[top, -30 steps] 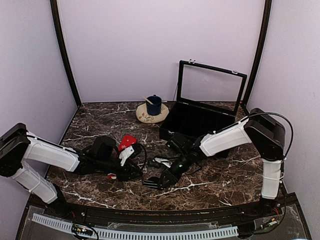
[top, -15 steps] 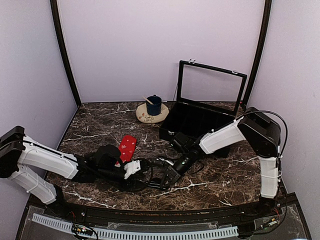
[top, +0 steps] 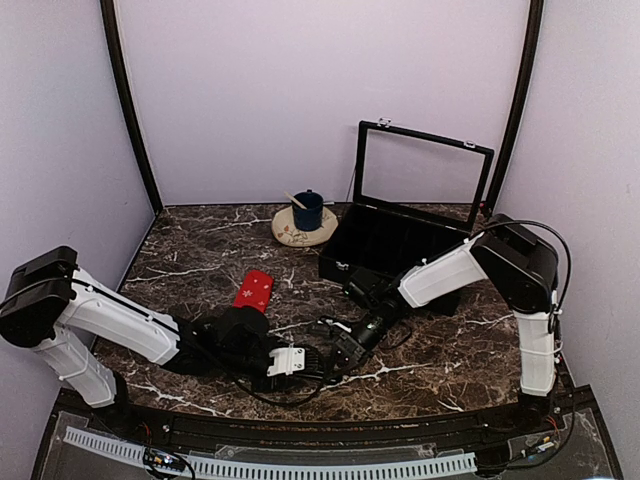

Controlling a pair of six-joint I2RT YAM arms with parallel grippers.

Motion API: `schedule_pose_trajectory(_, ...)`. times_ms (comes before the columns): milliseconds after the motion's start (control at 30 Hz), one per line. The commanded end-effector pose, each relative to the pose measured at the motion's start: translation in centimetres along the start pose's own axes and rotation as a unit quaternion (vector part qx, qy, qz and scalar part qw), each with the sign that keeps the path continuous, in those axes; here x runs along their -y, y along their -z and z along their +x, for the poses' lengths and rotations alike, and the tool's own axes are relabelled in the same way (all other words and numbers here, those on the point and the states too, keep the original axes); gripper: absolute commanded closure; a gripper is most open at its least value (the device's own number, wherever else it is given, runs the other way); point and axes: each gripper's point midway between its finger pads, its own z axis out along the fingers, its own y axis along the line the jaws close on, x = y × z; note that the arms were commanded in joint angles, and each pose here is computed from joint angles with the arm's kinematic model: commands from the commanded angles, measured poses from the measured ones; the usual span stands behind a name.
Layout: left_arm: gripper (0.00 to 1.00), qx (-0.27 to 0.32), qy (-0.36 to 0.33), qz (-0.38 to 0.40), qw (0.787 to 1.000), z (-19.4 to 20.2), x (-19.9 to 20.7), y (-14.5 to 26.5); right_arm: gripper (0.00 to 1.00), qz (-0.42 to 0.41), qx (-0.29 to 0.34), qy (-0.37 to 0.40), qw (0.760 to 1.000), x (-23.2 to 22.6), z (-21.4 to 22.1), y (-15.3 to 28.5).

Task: Roll the socks
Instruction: Roll the sock at the center of the board.

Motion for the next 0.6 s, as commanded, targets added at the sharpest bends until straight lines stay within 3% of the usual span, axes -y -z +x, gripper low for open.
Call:
schedule_pose_trajectory(0, 0.58, -0.019, -0.045, -0.022, 0.999, 0.0, -0.9, -0.6, 1.0, 0.005, -0.025, -0.052, 0.998, 1.3, 1.7, -0.4)
schedule_pose_trajectory(567, 0.63, -0.011, -0.063, 0.015, 0.998, -0.5, 0.1, -1.7, 1.0, -0.002, -0.032, -0.053, 0.998, 1.2, 1.2, -0.2)
